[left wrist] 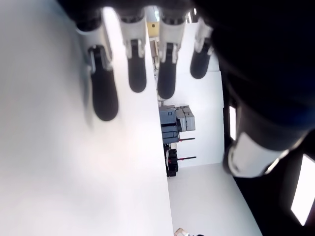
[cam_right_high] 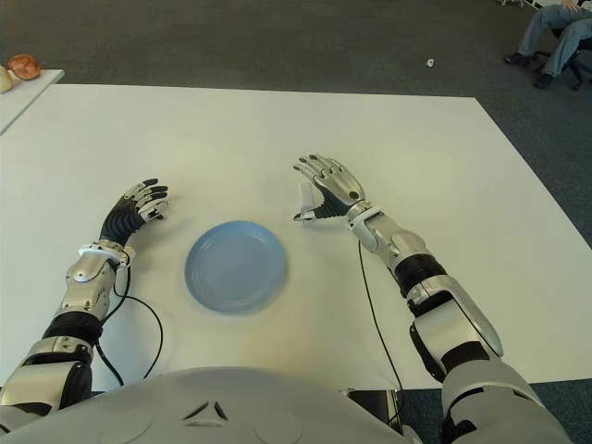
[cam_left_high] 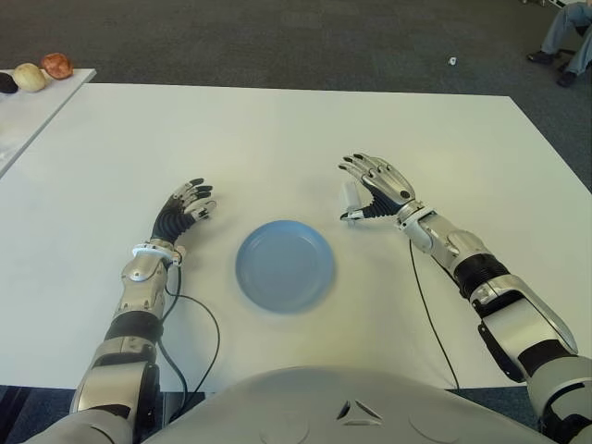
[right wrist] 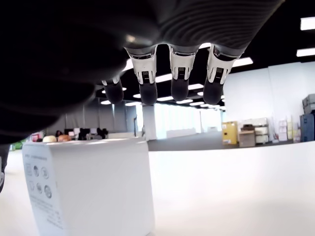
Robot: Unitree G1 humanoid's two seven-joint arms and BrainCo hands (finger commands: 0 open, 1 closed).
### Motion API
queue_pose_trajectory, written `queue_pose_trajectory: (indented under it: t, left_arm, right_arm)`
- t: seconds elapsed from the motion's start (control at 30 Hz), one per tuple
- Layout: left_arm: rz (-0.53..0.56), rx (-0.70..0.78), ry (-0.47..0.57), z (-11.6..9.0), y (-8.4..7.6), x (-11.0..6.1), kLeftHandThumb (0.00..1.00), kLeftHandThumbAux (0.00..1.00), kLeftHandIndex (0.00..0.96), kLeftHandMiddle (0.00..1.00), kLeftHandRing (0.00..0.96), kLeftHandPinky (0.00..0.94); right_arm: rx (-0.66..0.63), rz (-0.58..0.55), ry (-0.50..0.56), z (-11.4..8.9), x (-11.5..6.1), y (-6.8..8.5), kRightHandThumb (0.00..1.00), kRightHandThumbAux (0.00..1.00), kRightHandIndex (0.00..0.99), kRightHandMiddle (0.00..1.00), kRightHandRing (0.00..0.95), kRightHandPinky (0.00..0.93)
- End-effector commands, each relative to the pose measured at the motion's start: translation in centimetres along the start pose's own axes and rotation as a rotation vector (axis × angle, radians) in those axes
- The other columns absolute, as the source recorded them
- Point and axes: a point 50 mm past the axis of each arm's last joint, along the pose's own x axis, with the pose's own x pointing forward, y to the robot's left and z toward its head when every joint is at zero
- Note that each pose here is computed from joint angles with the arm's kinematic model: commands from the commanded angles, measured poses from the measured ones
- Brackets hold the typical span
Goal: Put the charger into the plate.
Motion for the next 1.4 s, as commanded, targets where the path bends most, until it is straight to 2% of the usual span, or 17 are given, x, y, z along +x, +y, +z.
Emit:
queue_pose_trajectory:
  t: [0.03,0.43,0.7,1.4]
  left_arm:
    - [-0.024,-0.051,0.102,-2.2,-0.7,-1.0,0.079,0.705,0.162,0.243,0.208,0.185]
    - [-0.033,-0.055,0.094,-2.0,-0.7,-1.3,0.076,0.705,0.17,0.253,0.218,0.191]
    - [-0.038,-0.056,0.097,-2.0,-0.7,-1.3,0.068,0.703,0.171,0.252,0.218,0.186]
    - [-0.037,-0.037,0.127,-2.2,-0.3,-1.3,0.073,0.725,0.153,0.248,0.214,0.173]
  right_arm:
    - [0.001,0.037,-0.04,0.7,0.5,0.4,0.284,0.412,0.0,0.0,0.0,0.0]
    - [0.051,0.058,-0.025,1.3,0.7,1.1,0.274,0.388,0.0,0.0,0.0,0.0]
    - [0.067,0.055,0.011,0.9,0.1,1.7,0.28,0.375,0.0,0.0,0.0,0.003]
    - [0.069,0.05,0.042,0.6,-0.7,2.5,0.269,0.408,0.0,0.0,0.0,0.006]
